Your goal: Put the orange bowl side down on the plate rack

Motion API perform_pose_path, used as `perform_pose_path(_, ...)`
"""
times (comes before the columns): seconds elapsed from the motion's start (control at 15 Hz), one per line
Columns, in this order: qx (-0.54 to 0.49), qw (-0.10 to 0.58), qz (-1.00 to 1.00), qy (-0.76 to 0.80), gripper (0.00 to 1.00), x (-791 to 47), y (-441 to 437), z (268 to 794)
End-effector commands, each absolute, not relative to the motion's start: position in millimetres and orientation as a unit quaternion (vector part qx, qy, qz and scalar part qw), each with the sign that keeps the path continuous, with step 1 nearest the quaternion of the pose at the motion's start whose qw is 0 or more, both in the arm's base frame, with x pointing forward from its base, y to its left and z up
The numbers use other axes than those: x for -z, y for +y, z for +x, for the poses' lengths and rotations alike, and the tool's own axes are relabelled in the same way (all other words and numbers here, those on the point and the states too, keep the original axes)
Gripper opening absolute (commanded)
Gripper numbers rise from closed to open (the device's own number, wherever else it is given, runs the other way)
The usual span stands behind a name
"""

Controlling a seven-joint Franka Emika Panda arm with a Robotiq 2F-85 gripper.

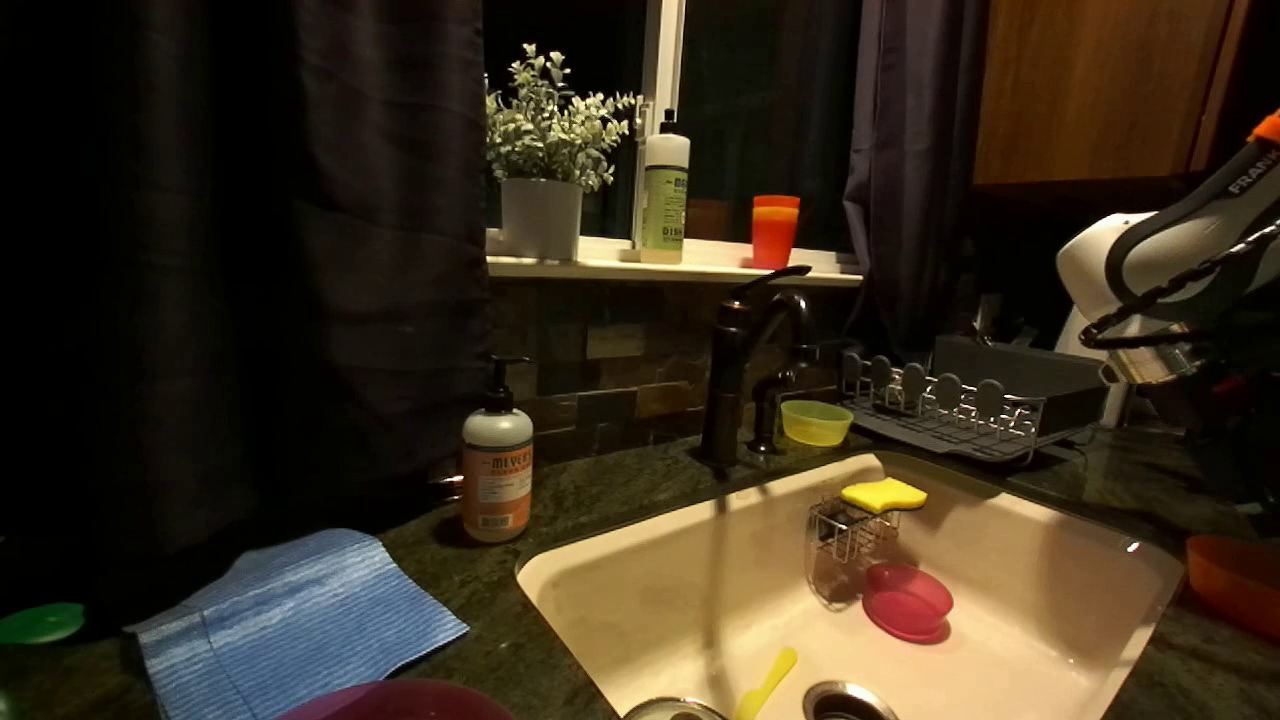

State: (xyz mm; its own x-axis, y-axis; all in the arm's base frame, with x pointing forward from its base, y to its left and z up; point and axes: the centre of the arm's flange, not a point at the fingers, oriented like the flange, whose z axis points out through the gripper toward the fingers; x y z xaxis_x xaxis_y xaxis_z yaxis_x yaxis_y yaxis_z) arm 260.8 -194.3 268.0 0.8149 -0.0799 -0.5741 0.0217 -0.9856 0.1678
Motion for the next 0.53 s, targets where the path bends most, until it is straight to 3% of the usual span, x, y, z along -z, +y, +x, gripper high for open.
perform_pose_path(0.0, 0.294, 0.056, 0.952, -0.062, 1.0, -251, -188, 252)
perform_pose_path(0.27, 0.281, 0.048, 0.954, -0.09, 1.0, -242, -190, 253)
perform_pose_path(0.33, 0.28, 0.046, 0.955, -0.092, 0.92, -240, -191, 254)
perform_pose_path(0.4, 0.278, 0.044, 0.955, -0.095, 0.73, -239, -191, 254)
perform_pose_path(0.47, 0.277, 0.042, 0.955, -0.097, 0.66, -237, -192, 255)
